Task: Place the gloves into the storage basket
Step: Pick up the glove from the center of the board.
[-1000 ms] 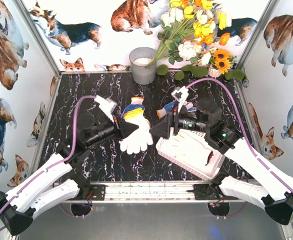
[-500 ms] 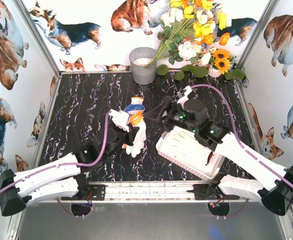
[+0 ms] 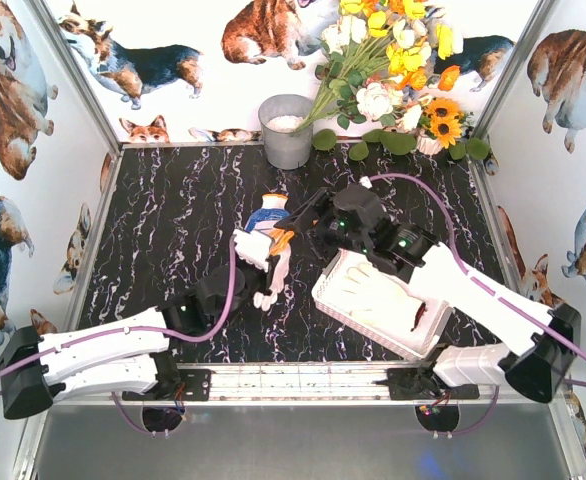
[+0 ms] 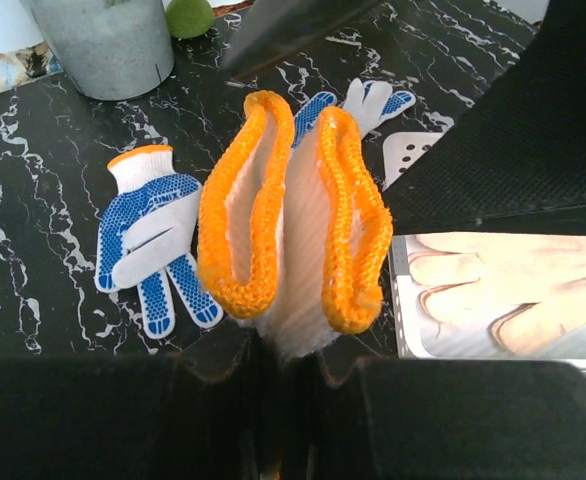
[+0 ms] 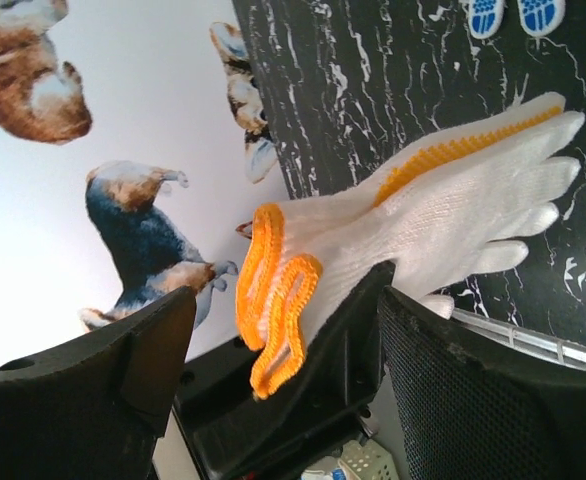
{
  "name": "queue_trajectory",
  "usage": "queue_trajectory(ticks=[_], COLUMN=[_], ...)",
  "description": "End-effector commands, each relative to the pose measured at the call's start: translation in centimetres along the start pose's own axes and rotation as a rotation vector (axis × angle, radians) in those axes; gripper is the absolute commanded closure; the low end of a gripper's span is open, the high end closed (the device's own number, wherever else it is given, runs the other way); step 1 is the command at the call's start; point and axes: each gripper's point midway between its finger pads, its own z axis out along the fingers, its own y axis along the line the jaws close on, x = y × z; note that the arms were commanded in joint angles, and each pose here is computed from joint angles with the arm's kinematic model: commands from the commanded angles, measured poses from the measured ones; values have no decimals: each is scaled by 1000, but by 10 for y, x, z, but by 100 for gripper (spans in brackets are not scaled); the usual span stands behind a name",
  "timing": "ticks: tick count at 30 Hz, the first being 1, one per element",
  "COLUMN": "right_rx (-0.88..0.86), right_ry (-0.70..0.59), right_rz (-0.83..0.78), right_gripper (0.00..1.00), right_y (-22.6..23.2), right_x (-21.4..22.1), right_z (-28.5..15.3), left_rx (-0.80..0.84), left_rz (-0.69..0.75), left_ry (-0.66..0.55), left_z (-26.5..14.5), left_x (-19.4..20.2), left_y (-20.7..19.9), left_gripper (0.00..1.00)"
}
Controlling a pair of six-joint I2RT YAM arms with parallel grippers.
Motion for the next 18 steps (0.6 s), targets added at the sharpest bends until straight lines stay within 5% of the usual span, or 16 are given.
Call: queue_trajectory(ticks=[1,12,18], right_rx=[81,240,287], right_ry=[-29,-75,-75], right_rz=[14,-71,-117], right_gripper=[25,32,50], right_y=[5,-17,-29], right_x=[0,3,8], right_z=[0,14,16], left_rx=[-18,-63,-119], left_rz=[33,175,183], left_ry=[-47,-29,-43], left_z=[0,-3,-3], left_x=[-16,-10,-11], left_y=[-3,-22,-19], left_gripper=[100,100,100])
